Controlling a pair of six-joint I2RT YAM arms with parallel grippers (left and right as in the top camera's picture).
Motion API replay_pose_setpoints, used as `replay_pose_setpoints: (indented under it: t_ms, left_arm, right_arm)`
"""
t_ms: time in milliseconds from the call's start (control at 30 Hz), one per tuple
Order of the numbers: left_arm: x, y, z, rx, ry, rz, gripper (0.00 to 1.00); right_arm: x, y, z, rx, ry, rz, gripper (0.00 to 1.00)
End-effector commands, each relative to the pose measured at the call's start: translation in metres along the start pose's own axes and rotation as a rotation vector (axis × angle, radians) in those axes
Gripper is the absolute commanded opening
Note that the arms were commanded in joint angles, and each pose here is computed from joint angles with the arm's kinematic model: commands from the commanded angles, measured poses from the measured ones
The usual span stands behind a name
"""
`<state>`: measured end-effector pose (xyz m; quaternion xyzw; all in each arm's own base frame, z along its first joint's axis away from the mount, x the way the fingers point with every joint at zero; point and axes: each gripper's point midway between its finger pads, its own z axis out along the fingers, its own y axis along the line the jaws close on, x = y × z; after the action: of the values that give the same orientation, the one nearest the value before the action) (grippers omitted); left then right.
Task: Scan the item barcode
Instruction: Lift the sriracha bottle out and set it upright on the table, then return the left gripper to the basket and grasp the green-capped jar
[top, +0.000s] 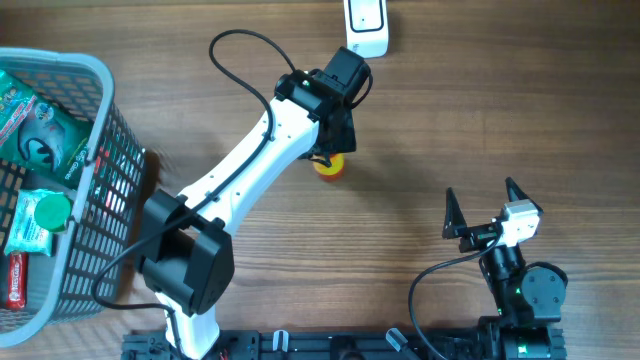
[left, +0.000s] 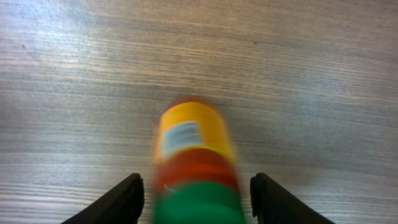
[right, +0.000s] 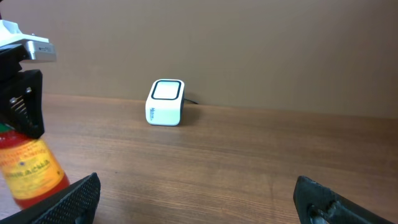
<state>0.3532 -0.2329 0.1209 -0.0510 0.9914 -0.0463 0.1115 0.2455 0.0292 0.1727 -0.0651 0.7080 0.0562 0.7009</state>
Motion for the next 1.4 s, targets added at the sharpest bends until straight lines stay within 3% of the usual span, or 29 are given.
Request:
replay_pose_setpoints:
  t_ms: [0, 200, 267, 300, 333, 400, 600, 700, 800, 900, 1033, 1233, 1367]
  left_arm:
    - [-0.005, -0.001, -0.004, -0.003, -0.023, 0.008, 0.61]
    - [-0.005, -0.001, -0.004, -0.003, -0.023, 0.008, 0.68]
    - [-0.011, 0.003, -0.010, -0.009, -0.043, 0.024, 0.78]
    - [-0.016, 0.007, -0.016, -0.014, -0.059, 0.034, 0.91]
    - [-0.023, 0.011, -0.028, -0.017, -0.081, 0.030, 0.96]
    - [-0.041, 0.026, -0.062, -0.034, -0.147, 0.015, 1.00]
    - [-0.106, 0.110, -0.233, -0.078, -0.577, -0.205, 1.00]
    - [-0.111, 0.163, -0.292, -0.074, -0.729, -0.346, 1.00]
    - [-0.097, 0.236, -0.323, -0.142, -0.792, -0.545, 1.00]
    - [-0.071, 0.308, -0.327, -0.253, -0.766, -0.783, 1.00]
    - [-0.029, 0.383, -0.302, -0.339, -0.619, -1.096, 1.00]
    - [0.013, 0.449, -0.223, -0.320, -0.336, -1.395, 1.00]
    - [0.032, 0.475, -0.175, -0.355, -0.224, -1.464, 1.00]
  right_arm:
    - [-0.001, -0.002, 0.000, 0.012, -0.003, -0.013, 1.00]
    - [-0.001, -0.002, 0.000, 0.012, -0.003, -0.012, 1.00]
    - [-0.001, -0.002, 0.000, 0.012, -0.003, -0.013, 1.00]
    - [-0.001, -0.002, 0.000, 0.012, -0.003, -0.013, 1.00]
    - [-0.001, -0.002, 0.000, 0.012, -0.003, -0.013, 1.00]
    - [0.000, -0.002, 0.000, 0.011, -0.002, -0.013, 1.00]
    - [-0.001, -0.002, 0.000, 0.012, -0.003, -0.013, 1.00]
    - [-0.001, -0.002, 0.000, 0.012, -0.003, -0.013, 1.00]
    - [-0.001, -0.002, 0.000, 0.012, -0.003, -0.013, 1.00]
    - [-0.001, -0.002, 0.000, 0.012, -0.003, -0.013, 1.00]
    - [-0.001, -0.002, 0.000, 0.012, -0.003, -0.013, 1.00]
    - [-0.001, -0.002, 0.000, 0.012, -0.003, -0.013, 1.00]
    - [0.000, -0.002, 0.000, 0.011, -0.002, -0.013, 1.00]
